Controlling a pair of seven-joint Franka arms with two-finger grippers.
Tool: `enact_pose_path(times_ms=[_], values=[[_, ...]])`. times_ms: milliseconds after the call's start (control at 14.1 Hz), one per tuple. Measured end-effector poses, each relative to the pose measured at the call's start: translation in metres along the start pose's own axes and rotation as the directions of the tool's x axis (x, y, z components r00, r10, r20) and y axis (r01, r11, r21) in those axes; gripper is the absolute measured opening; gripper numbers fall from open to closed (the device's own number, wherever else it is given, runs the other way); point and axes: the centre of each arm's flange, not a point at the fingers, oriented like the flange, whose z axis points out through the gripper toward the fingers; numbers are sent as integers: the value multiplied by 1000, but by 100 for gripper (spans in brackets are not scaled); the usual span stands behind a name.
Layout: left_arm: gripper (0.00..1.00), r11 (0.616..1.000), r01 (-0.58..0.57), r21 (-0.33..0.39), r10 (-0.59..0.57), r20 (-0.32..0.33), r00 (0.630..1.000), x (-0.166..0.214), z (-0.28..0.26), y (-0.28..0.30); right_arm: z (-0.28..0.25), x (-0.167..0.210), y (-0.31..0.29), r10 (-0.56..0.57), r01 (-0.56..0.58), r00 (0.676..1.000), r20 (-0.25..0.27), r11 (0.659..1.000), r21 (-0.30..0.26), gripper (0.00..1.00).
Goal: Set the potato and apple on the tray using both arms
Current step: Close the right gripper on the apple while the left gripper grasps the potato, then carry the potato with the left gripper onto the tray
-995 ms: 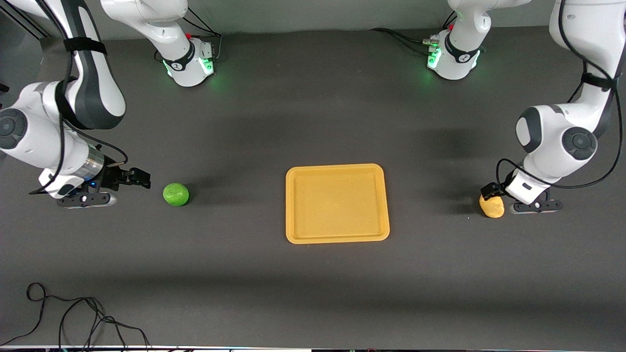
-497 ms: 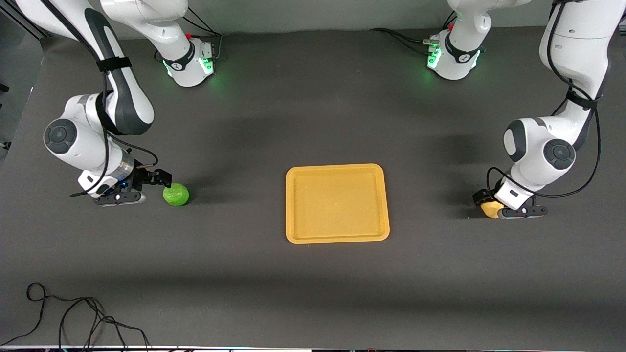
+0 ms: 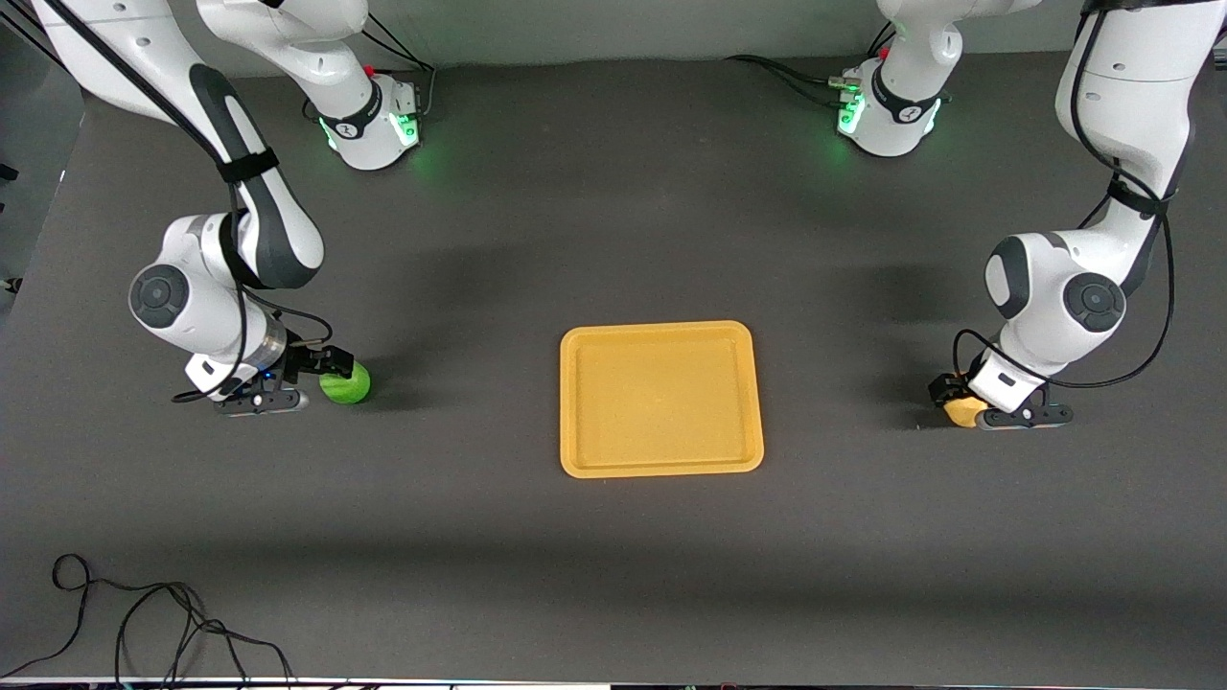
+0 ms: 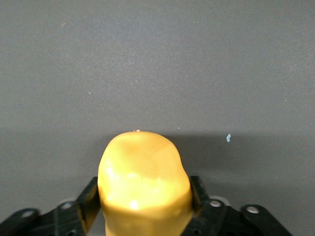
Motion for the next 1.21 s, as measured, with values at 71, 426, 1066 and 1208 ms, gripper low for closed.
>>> enact_pose_path(times_ms=[71,426,1066,1208], values=[[76,1000,0,0,0,-1,1000,0,0,0,8,1,0,0,0,1000,-3,1000,0,100],[70,1000,3,0,-3,-21,1000,8,-7,0,29,-1,-1,-1,1,1000,21,1000,1,100],[70,999,43,-2,-43,-7,999,27,-88,8,52,-6,1,1,-2,998,63,1000,2,100],[70,998,58,-3,-58,0,998,26,-102,18,53,-5,1,2,-2,998,63,1000,1,98]])
